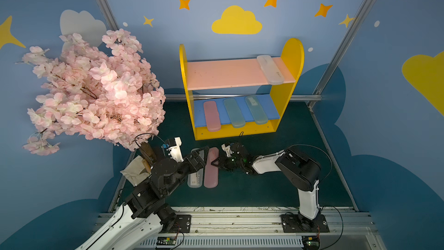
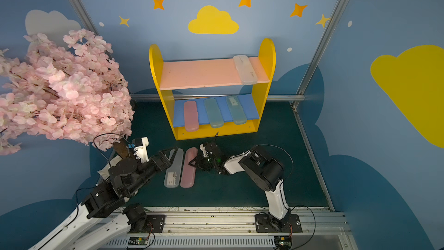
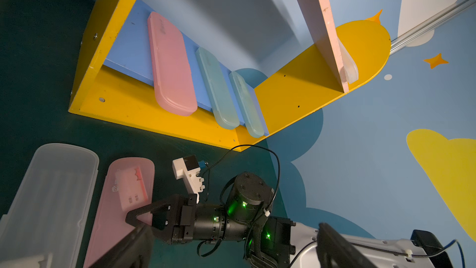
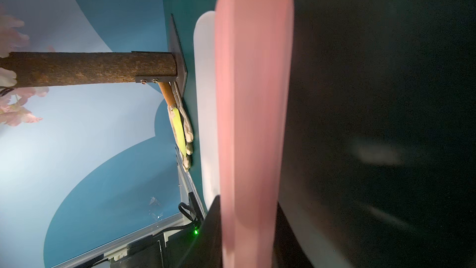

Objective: Remove the pencil cases from the shelf
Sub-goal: Place the pencil case at the center of the board.

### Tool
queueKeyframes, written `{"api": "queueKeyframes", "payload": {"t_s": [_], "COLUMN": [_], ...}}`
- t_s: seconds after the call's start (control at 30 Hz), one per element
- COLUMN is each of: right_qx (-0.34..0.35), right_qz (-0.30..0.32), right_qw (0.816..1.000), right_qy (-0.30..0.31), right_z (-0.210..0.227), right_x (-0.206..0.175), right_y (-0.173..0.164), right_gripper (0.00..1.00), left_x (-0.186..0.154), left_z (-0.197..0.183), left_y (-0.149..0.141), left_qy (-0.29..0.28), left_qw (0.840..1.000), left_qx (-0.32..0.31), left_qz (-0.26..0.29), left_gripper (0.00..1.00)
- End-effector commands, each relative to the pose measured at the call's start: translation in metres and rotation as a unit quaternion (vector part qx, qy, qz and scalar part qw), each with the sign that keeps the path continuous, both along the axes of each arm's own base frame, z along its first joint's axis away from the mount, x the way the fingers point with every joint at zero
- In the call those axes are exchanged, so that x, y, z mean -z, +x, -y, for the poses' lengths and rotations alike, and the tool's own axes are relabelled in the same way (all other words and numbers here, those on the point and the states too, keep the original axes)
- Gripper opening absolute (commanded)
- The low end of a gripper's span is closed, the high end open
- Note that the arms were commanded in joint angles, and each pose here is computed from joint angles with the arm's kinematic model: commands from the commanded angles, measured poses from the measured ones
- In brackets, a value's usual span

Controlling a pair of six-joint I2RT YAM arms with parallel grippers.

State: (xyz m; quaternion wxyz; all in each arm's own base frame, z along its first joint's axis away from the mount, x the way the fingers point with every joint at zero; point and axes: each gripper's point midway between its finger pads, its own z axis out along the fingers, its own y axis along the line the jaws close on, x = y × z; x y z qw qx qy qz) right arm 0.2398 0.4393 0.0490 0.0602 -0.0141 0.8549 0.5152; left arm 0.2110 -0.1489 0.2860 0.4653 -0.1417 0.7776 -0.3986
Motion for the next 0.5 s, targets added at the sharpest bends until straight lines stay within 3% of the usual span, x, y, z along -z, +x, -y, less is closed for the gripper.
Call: {"api": "queueKeyframes", "payload": {"t_s": [0.0,0.23,0.47], "right_qx": [-0.012,-0.014,-0.015], "right_qz": [0.011,-0.001,0.000], "right_qw": [0.999,1.000,1.000], "right_qy": [0.030,0.028,0.015], "right_z": [-0.0144,-0.0166,-0.0124], "right_x": [-0.0123,-0.0045,-0.0047], "right_y": [0.0020,0.0003,-0.0021], "right_gripper": [0.14,0.18,0.48], "left_x": [-0.0035,-0.0031,-0.0029], "left_z": [-0.0025,-0.0040,-0.0036], "left_y": [0.0005,0.0000,0.0002], "left_qy": [-0.005,-0.006,-0.008], "left_qw": [1.000,1.000,1.000], "left_qx": [-0.006,-0.008,-0.008], "left_qz": [0.008,0.009,0.008], "left_gripper": [1.00,1.00,1.00]}}
